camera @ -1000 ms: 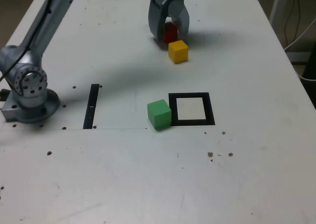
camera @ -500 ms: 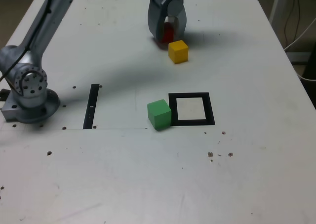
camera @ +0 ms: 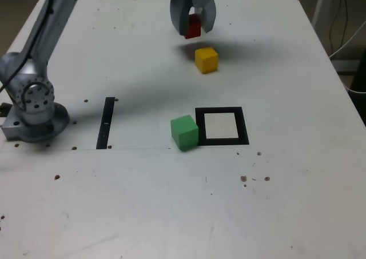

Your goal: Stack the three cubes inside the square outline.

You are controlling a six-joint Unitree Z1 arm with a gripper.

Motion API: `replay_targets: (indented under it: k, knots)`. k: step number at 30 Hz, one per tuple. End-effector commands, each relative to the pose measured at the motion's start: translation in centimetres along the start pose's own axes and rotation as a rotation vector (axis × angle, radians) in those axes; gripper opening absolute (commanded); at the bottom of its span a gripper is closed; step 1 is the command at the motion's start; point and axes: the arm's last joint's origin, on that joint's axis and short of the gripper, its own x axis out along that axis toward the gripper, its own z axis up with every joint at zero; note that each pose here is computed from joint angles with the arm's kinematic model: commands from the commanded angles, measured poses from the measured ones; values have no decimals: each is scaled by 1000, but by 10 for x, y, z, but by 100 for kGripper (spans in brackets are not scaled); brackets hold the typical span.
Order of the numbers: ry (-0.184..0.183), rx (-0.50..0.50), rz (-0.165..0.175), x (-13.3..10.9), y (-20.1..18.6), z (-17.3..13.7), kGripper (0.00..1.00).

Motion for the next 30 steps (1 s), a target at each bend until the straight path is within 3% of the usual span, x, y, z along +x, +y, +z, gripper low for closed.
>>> replay_targets:
  k: [1, 16, 30]
  knots:
    - [-10, 18, 6, -10, -10, -6, 35]
    - [-56, 122, 31, -48, -98, -37, 35]
    - [-37, 226, 25, -48, -193, -57, 35]
